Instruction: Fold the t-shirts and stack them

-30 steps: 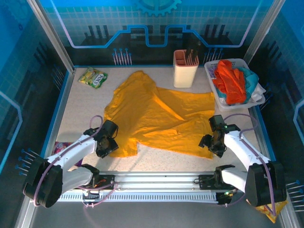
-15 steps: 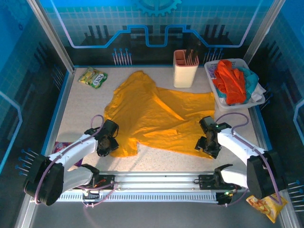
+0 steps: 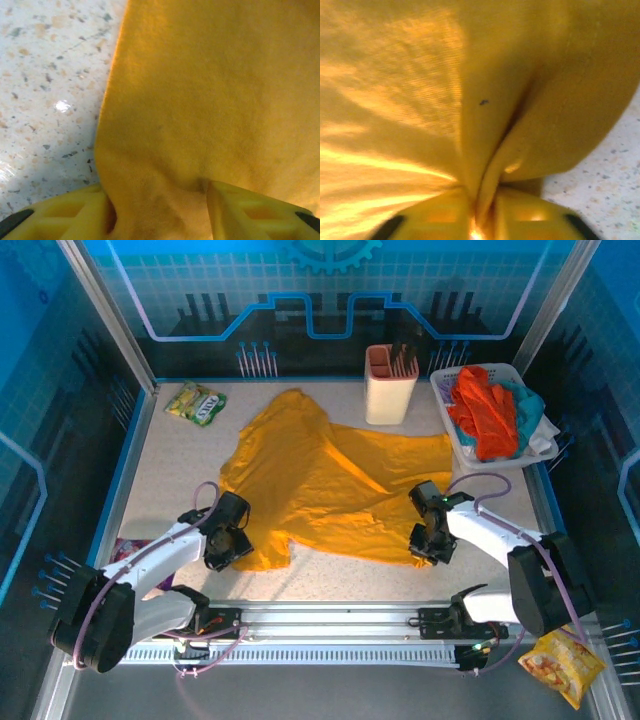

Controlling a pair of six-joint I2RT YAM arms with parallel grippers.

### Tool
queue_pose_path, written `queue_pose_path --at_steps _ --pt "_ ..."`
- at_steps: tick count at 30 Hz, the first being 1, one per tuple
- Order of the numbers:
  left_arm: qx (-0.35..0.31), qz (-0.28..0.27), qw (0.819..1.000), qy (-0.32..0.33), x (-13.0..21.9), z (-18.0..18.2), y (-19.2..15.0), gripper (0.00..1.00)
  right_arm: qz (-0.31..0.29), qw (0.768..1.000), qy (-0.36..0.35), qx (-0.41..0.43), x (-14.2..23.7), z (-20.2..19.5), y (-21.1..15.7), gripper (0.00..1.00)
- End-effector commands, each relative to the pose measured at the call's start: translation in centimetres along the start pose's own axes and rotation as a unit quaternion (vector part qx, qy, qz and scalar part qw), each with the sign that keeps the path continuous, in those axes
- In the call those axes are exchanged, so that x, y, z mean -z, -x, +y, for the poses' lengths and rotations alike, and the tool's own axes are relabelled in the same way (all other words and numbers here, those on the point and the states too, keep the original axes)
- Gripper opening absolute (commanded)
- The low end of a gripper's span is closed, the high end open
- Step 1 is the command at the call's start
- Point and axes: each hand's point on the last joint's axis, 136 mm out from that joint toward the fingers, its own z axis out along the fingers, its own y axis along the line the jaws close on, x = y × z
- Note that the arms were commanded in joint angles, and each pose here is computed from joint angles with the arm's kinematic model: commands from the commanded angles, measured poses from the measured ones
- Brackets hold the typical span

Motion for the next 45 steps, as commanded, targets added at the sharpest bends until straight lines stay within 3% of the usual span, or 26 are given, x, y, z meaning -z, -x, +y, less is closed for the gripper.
queue_pose_path --at_steps 1,5,13,17,21,27,31,39,45 --pt "-0.009 0.039 0.999 0.001 0.2 0.4 -1.6 0.54 -0.003 1.0 0.011 0.009 -0.3 0.5 0.1 0.04" --pt "-0.011 0.065 0.998 0.005 0.0 0.9 -2.7 0.52 -0.008 0.999 0.024 0.025 -0.1 1.1 0.3 0.0" --pt "0.001 0.053 0.999 -0.006 0.2 0.7 -2.4 0.29 -0.043 0.996 0.057 0.045 1.4 2.2 1.3 0.0" --pt "-0.016 0.032 0.999 -0.029 1.6 -1.2 -1.0 0.0 -0.075 0.992 0.08 0.062 3.1 3.2 2.7 0.0" --pt "-0.06 -0.007 0.994 -0.09 4.9 -5.1 1.5 0.0 -0.125 0.984 0.104 0.072 6.3 4.3 5.4 0.0" --pt "-0.063 -0.077 0.976 -0.192 10.8 -10.8 8.5 0.0 -0.217 0.956 0.178 0.09 13.2 7.0 10.2 0.0" --pt "-0.102 -0.131 0.964 -0.206 16.2 -13.9 13.3 0.0 -0.244 0.943 0.198 0.109 17.3 8.5 12.2 0.0" --pt "-0.12 -0.268 0.931 -0.218 28.4 -16.1 21.6 0.0 -0.349 0.893 0.249 0.138 27.7 10.7 15.5 0.0" --pt "-0.139 -0.347 0.892 -0.254 36.4 -16.4 23.1 0.0 -0.423 0.85 0.271 0.158 35.5 11.3 16.4 0.0"
